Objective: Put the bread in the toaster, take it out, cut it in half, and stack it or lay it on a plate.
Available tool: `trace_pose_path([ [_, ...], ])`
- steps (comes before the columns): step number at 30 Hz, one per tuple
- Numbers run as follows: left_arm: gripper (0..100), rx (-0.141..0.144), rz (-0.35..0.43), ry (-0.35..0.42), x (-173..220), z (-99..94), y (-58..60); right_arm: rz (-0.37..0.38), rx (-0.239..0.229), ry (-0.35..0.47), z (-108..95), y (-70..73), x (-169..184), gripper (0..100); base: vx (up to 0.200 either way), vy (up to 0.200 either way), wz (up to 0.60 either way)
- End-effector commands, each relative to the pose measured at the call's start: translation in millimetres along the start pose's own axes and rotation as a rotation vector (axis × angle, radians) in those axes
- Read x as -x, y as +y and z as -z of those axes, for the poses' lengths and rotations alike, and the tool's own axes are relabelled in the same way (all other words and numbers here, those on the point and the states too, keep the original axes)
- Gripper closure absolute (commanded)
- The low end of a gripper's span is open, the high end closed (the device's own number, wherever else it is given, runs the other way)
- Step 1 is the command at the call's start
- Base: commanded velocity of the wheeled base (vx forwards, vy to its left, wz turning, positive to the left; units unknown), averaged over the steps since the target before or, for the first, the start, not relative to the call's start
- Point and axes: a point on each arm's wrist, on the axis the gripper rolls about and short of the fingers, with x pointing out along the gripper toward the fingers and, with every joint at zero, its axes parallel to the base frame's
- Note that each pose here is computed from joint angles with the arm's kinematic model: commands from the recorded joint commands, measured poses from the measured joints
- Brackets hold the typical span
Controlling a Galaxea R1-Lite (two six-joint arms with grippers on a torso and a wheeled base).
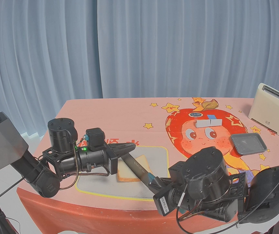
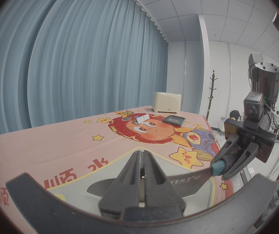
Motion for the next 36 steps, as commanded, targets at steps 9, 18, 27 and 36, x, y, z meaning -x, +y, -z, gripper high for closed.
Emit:
trace_pose_path([
  [9,100,0.025,-0.017,0.045,-5,17.3,4.5,-0.004,-0.007,-0.019,-4,-0.3,3,100,0.000,0.000,0.00],
  [18,100,0.029,-0.020,0.051,-4,19.3,4.8,-0.006,-0.004,-0.017,-3,1.2,2,100,0.000,0.000,0.00],
  [27,100,0.014,-0.010,0.028,-4,11.2,0.7,0.001,0.010,0.015,3,1.0,-1,100,0.000,0.000,0.00],
  [36,100,0.001,-0.015,-0.001,0,0.9,-0.3,-0.002,0.009,0.012,4,2.3,-3,100,0.000,0.000,0.00],
])
